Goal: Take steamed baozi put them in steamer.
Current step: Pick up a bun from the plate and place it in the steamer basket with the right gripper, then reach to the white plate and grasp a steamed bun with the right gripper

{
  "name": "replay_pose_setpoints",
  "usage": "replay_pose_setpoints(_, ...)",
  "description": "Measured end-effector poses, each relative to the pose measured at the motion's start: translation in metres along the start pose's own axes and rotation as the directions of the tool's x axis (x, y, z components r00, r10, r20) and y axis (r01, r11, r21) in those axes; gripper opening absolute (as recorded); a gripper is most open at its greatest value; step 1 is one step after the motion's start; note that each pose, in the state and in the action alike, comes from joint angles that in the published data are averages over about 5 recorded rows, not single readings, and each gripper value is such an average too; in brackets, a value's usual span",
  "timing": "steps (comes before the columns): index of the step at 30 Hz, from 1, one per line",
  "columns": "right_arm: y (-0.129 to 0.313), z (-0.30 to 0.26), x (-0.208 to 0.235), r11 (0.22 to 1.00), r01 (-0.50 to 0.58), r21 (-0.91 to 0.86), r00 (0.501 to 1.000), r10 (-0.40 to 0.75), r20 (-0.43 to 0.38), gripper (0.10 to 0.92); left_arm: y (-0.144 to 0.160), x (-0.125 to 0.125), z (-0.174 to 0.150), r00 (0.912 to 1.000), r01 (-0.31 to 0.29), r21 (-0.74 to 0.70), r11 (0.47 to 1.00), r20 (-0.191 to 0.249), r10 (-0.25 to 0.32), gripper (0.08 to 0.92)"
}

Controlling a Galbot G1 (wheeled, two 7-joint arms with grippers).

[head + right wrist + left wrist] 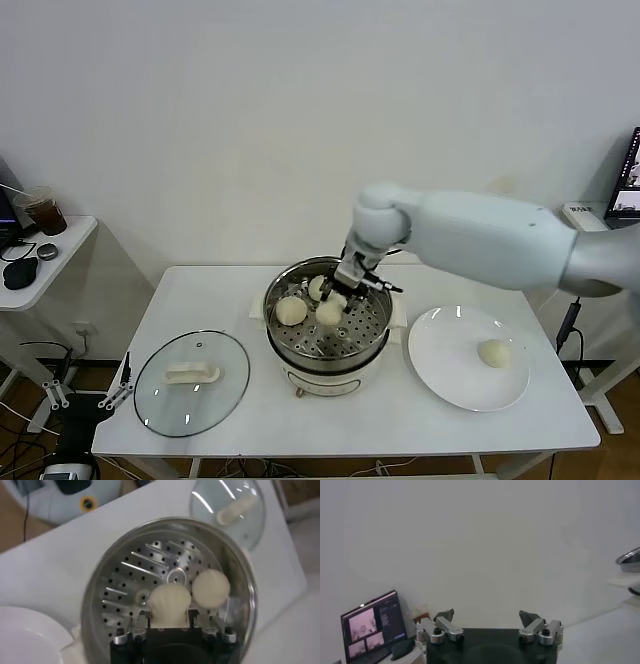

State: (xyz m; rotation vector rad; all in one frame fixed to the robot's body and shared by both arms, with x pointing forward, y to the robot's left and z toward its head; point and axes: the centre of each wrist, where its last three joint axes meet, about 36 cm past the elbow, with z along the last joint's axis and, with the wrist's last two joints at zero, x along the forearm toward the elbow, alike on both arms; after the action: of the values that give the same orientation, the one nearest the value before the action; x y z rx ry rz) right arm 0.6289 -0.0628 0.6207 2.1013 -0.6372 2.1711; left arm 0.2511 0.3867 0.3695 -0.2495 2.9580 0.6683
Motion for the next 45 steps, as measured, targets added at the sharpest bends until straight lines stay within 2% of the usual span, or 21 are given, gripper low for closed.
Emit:
replay_pose_setpoints(16, -0.012, -0.009, -0.045, 0.974, 0.058, 0.221, 0.998, -0.062, 0.007, 0.508, 0.0, 0.001, 0.004, 1.0, 0.004, 0.002, 1.0, -0.008, -0.004, 0.823)
replay_pose_setpoints(27, -0.015, -0.012, -0.048, 0.958, 0.071, 0.279, 0.997, -0.077, 0.012, 0.641, -0.001, 0.002, 0.004, 0.9999, 0.007, 0.005, 1.0, -0.01, -0.007, 0.823)
replay_pose_setpoints(29, -0.015, -0.012, -0.047, 0.957, 0.07, 0.28, 0.997, -0.077, 0.015, 0.692, -0.002, 0.002, 0.004, 0.9999, 0.007, 0.006, 1.0, -0.01, -0.007, 0.823)
replay_pose_setpoints(32, -0.015, -0.012, -0.043, 0.958, 0.066, 0.28, 0.997, -0.074, 0.018, 0.77, -0.002, 0.002, 0.004, 0.9999, 0.007, 0.006, 1.0, -0.011, -0.007, 0.823)
replay_pose_setpoints(35, -0.015, -0.01, -0.034, 0.961, 0.06, 0.272, 0.998, -0.066, 0.013, 0.813, -0.001, 0.001, 0.004, 0.9999, 0.007, 0.005, 1.0, -0.009, -0.006, 0.823)
replay_pose_setpoints(40, -0.006, 0.0, -0.003, 0.977, 0.043, 0.21, 0.999, -0.043, -0.007, 0.822, 0.0, -0.001, 0.003, 1.0, 0.006, 0.005, 1.0, -0.004, -0.006, 0.823)
replay_pose_setpoints(45, 0.021, 0.017, 0.032, 0.999, 0.018, 0.043, 0.999, -0.016, -0.035, 0.823, 0.001, -0.004, 0.002, 1.0, 0.003, 0.003, 1.0, 0.005, -0.003, 0.823)
